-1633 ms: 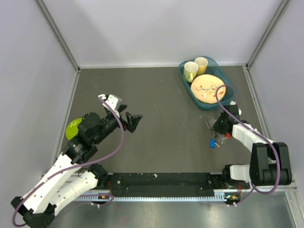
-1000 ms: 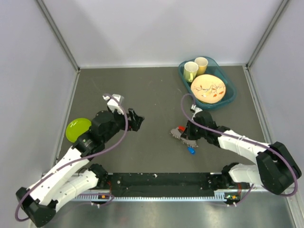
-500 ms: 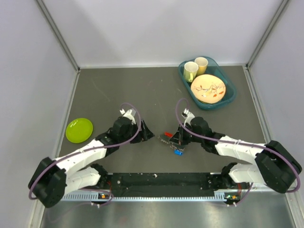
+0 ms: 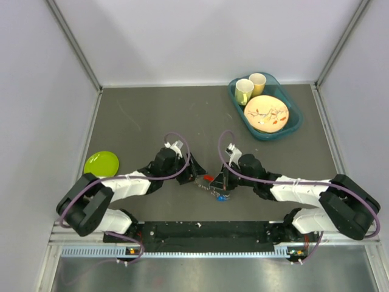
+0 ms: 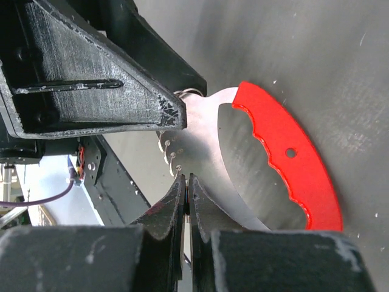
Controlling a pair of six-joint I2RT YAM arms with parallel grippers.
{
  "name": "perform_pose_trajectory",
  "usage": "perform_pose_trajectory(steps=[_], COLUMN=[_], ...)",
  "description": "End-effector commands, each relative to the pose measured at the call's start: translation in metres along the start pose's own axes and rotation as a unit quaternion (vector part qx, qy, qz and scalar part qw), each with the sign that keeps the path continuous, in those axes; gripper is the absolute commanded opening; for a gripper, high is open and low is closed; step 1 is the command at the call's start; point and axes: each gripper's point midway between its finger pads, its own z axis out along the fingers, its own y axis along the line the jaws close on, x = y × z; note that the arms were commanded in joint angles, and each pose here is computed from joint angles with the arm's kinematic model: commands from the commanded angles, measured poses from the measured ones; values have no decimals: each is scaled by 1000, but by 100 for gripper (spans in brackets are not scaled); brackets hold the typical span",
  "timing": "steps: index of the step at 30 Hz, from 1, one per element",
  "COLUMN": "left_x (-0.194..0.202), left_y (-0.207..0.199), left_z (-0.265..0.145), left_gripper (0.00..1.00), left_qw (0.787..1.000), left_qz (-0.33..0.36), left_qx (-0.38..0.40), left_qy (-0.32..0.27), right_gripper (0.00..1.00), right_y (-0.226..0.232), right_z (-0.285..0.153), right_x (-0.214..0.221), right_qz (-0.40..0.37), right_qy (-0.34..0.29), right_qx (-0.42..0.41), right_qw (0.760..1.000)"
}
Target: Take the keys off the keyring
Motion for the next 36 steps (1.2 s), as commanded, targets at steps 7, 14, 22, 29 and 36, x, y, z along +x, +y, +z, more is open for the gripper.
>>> perform_pose_trajectory(steps=[7, 14, 22, 29, 36], left_x=[7, 12, 12, -12, -33], left_y=[-10, -21, -44, -70, -138], left_z=[9, 7, 1, -30, -95], left_gripper=[65, 34, 0, 0, 0], left_qw=[998, 994, 989, 976, 911], left_qz=[-24, -51, 38, 178, 347], left_qx=[55, 96, 135, 123, 204], left_qy=[16, 25, 50, -2, -88], right_gripper=[0, 1, 47, 93, 92], right_y=[15, 15, 20, 32, 71], right_z=[6, 6, -13, -69, -113], right_x=[-5, -5, -28, -76, -99], right_qz=[-2, 3, -28, -110, -173], right_qy=[-20, -24, -66, -160, -210], right_qx=[-31, -35, -5, 48, -10], right_qw=[999, 999, 997, 980, 962])
